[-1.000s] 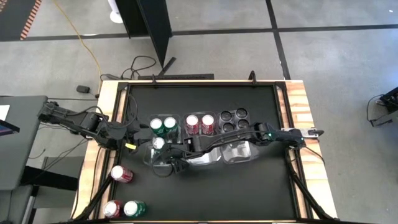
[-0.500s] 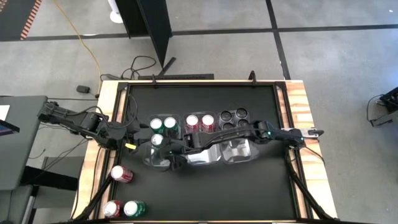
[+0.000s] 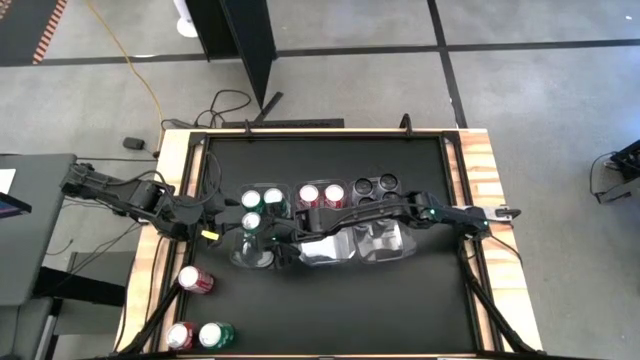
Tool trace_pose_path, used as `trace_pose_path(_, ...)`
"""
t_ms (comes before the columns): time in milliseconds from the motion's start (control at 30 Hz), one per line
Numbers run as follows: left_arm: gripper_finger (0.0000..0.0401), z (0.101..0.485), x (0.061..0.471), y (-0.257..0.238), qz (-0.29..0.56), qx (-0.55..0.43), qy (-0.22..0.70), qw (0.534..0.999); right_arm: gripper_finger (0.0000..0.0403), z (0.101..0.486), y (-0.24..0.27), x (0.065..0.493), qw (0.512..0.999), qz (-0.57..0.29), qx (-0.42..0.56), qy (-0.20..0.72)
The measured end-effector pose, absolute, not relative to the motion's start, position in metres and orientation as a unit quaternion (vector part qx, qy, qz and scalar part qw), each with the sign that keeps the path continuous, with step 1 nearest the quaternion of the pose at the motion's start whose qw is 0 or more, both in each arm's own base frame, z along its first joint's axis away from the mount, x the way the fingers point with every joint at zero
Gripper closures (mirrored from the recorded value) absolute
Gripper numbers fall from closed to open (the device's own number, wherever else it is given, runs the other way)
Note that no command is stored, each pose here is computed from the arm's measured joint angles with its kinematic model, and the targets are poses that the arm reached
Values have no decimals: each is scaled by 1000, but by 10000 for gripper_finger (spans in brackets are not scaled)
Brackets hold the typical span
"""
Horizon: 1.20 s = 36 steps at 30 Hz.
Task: Sort soda cans
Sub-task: Put the top green soda can into the left transparent bin
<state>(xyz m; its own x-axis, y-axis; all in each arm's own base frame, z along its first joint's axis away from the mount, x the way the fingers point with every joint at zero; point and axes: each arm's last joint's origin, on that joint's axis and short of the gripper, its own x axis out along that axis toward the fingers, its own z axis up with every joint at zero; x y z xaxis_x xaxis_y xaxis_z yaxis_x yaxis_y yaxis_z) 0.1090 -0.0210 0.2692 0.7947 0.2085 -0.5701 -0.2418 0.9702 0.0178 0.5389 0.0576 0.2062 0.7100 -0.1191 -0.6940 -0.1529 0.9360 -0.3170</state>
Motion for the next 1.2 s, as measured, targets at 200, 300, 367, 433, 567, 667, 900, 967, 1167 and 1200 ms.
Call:
trace_pose_path(200,120,269,109,-21,119,-28,298,947,398,204,60,537,903,17,-177,392)
trace_pose_path(300,120,269,109,-21,119,-28,297,947,398,204,61,537,903,38,-168,393)
trace_pose_path(367,120,269,109,-21,119,-28,298,947,398,203,61,536,902,39,-168,395)
trace_pose_path(433,120,269,109,-21,119,-28,297,947,398,202,61,535,899,40,-168,403)
trace_pose_path(567,120,269,109,-21,119,-28,297,947,398,201,62,534,897,58,-165,406)
trace_pose_path(667,120,269,109,-21,119,-28,297,947,398,201,63,534,898,60,-164,404)
trace_pose_path(900,120,269,109,-21,119,-28,297,947,398,204,56,538,906,53,-160,389)
trace_pose_path(967,120,269,109,-21,119,-28,298,947,398,204,55,539,908,52,-160,385)
trace_pose_path(1167,120,269,109,-21,119,-28,297,947,398,204,52,538,907,49,-156,389)
trace_pose_path(1200,120,269,109,-21,119,-28,297,947,398,204,52,538,906,49,-155,390)
